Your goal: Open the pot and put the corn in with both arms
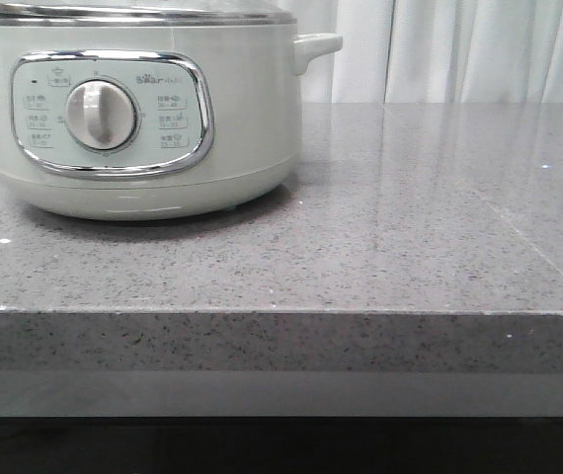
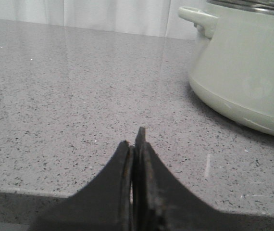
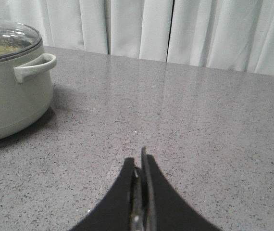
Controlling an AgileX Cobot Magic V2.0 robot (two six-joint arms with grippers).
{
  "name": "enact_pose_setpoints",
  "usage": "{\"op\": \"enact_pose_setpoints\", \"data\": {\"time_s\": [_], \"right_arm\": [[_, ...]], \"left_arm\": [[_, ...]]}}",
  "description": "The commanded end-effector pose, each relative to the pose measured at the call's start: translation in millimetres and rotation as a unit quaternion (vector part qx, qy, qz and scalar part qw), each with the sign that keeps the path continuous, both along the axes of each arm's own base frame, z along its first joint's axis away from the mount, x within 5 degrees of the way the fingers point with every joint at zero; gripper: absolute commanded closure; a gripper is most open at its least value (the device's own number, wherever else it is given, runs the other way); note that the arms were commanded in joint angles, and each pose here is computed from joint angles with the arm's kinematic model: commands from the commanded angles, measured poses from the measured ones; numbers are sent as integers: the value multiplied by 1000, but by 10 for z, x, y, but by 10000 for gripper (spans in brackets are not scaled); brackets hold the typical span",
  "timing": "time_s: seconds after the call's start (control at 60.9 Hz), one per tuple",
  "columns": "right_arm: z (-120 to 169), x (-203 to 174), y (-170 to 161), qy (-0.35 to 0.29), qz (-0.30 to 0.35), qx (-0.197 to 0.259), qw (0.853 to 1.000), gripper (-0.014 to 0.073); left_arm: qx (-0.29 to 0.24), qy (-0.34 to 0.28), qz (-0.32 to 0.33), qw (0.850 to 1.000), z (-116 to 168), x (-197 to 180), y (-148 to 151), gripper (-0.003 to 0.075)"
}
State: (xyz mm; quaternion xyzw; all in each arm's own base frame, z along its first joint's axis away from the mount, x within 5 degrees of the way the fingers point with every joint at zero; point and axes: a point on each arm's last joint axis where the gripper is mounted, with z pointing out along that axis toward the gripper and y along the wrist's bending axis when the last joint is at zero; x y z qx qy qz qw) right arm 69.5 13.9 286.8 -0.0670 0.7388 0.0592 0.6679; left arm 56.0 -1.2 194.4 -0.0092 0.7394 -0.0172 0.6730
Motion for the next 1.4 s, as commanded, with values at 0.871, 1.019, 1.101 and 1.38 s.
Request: {"op": "enact_pose_setpoints", "data": {"time_s": [0.871, 1.019, 1.101, 1.38], "right_arm": [[153, 6, -17, -50, -10, 7, 999, 663], [21, 23, -44, -71, -26, -2, 997, 663], [-144, -7, -76, -86, -45, -6, 995, 663], [-817, -126, -127, -62, -81, 18, 995, 663]], "left_arm": [[-9, -56, 5, 998, 99, -14, 7, 738], [-9, -56, 5, 998, 99, -14, 7, 738], [-9, -56, 5, 998, 99, -14, 7, 738], [-9, -56, 5, 998, 99, -14, 7, 738]]}}
